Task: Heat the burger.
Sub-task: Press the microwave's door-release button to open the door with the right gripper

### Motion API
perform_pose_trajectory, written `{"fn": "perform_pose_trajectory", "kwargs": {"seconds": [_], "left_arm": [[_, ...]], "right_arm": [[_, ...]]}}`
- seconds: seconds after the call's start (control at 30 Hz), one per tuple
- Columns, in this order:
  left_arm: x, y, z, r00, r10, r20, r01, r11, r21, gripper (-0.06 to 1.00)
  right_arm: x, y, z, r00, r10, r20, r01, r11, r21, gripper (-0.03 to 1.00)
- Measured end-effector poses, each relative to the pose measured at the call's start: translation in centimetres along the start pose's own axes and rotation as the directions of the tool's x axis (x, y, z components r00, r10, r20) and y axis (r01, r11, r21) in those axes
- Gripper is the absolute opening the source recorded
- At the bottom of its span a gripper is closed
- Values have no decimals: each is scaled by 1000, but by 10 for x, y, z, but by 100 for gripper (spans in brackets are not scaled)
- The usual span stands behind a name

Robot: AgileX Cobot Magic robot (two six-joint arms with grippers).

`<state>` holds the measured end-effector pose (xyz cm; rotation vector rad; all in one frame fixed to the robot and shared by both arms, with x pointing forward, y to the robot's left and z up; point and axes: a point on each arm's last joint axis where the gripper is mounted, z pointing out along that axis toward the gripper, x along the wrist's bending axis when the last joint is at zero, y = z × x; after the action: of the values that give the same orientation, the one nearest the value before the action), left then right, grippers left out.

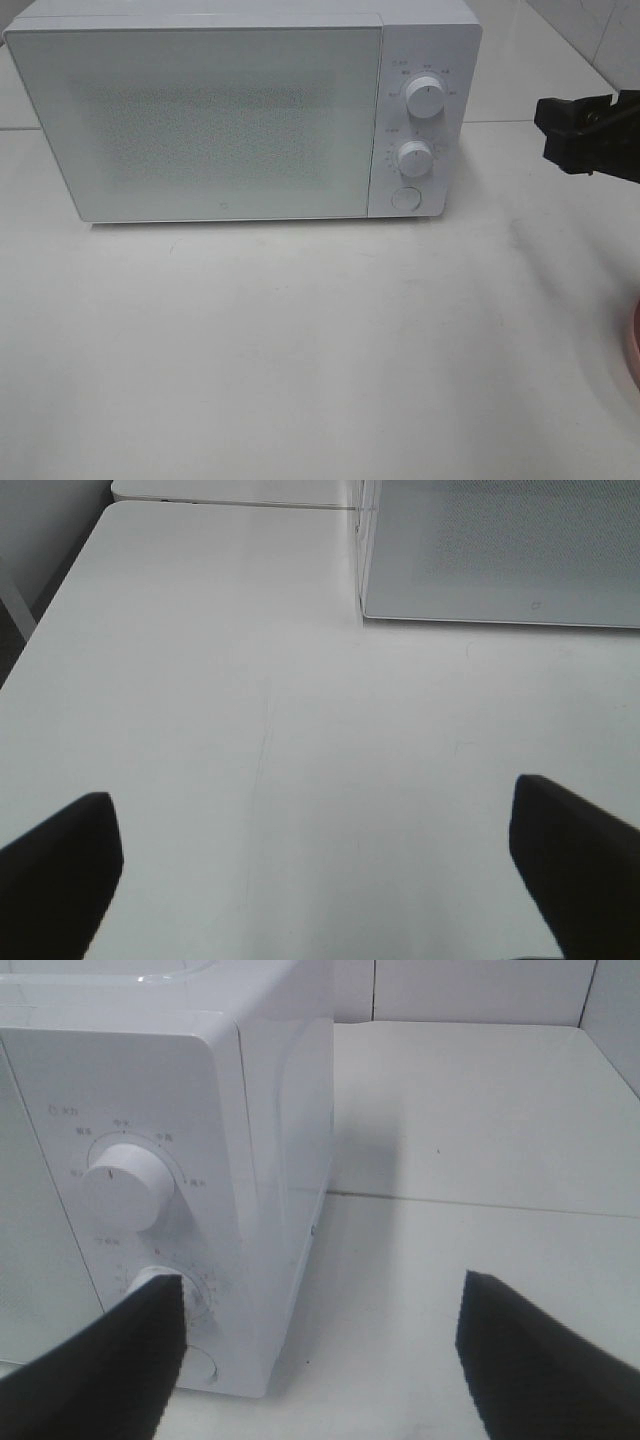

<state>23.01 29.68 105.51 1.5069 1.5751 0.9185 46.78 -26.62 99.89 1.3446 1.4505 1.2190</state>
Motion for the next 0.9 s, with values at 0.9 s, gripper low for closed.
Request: {"fn": "perform_pose_trajectory", "kwargs": {"seconds": [0.9], "left_arm": [[0, 0, 0, 1000, 0, 0, 0, 1000, 0, 97]], "right_arm": [[59, -83, 26, 993, -101, 60, 100, 995, 16, 75]]}}
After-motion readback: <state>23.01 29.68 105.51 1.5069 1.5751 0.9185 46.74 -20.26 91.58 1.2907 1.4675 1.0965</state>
